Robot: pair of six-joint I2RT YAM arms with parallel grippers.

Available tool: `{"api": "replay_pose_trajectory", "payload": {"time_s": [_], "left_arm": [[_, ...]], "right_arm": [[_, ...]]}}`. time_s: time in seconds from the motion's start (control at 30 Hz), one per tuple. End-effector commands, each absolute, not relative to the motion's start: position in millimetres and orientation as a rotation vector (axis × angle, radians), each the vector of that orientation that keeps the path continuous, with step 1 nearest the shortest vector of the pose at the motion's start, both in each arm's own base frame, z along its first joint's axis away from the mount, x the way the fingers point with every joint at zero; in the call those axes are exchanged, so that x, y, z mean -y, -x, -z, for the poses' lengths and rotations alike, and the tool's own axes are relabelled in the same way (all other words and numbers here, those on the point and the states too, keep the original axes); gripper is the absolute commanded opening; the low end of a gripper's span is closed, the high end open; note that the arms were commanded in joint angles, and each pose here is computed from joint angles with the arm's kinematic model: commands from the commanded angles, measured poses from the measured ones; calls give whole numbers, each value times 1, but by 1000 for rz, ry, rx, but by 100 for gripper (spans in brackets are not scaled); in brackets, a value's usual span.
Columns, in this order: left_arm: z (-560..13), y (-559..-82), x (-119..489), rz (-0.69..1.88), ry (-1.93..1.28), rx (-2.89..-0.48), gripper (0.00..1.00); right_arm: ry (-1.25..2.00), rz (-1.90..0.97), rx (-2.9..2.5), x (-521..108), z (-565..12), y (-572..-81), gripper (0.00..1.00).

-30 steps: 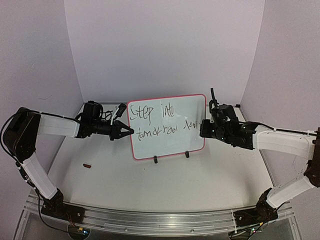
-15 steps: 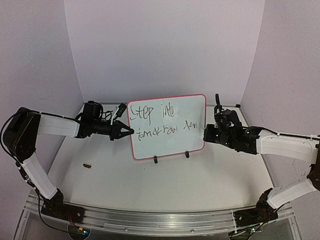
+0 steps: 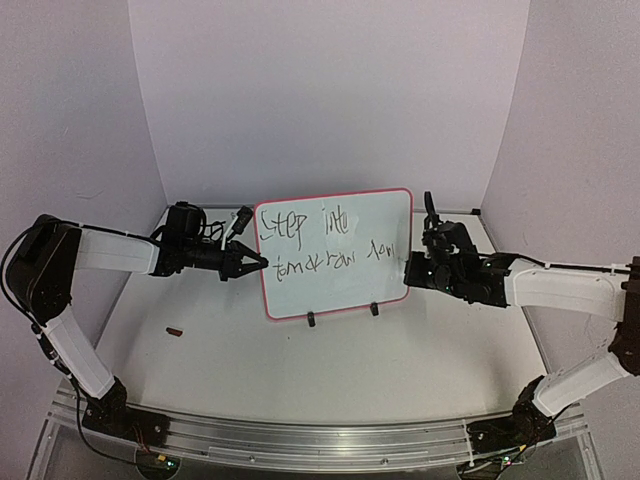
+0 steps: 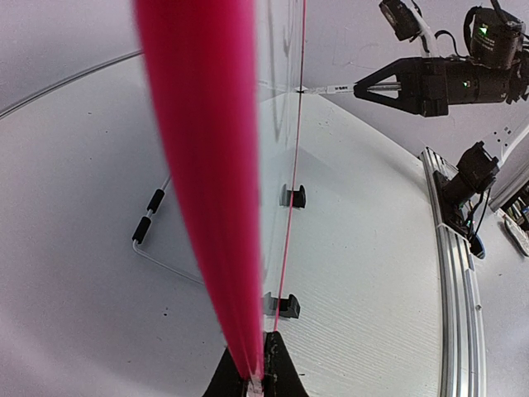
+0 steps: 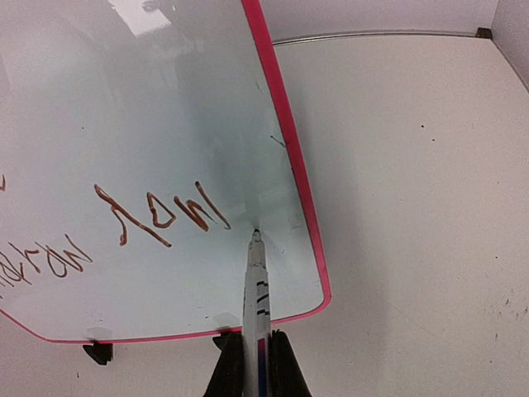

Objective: Write a sentence on the whiteboard
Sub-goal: Write a sentence on the whiteboard, then place the whiteboard at the center of the board.

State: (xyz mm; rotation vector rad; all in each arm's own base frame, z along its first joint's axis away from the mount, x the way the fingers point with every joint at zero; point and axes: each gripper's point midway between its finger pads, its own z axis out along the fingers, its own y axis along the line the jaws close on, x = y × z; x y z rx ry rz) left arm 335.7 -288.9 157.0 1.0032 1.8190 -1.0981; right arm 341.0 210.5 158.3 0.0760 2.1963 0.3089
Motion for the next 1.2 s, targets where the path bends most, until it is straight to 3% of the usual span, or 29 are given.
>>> {"api": "replay_pose_trajectory", "payload": {"time_s": [0.0, 0.67, 0.73, 0.97, 1.17], "left_arm": [[-128, -346, 277, 951, -975, -1930, 0], [-127, -347, 276, 948, -963, -1933, 1], [-128, -347, 275, 940, -949, -1933, 6], [-141, -350, 266, 868, -886, -1902, 47], [-157, -344, 254, 809, -832, -1880, 70]], "right_arm": [[-98, -328, -2153, -214, -174, -352, 0], [-122, -374, -2132, -204, -186, -340, 0], [-124, -383, -2122, -199, -194, -334, 0], [-59, -389, -2147, -188, -219, -311, 0], [0, -409, -2193, -185, -227, -294, 0]]}}
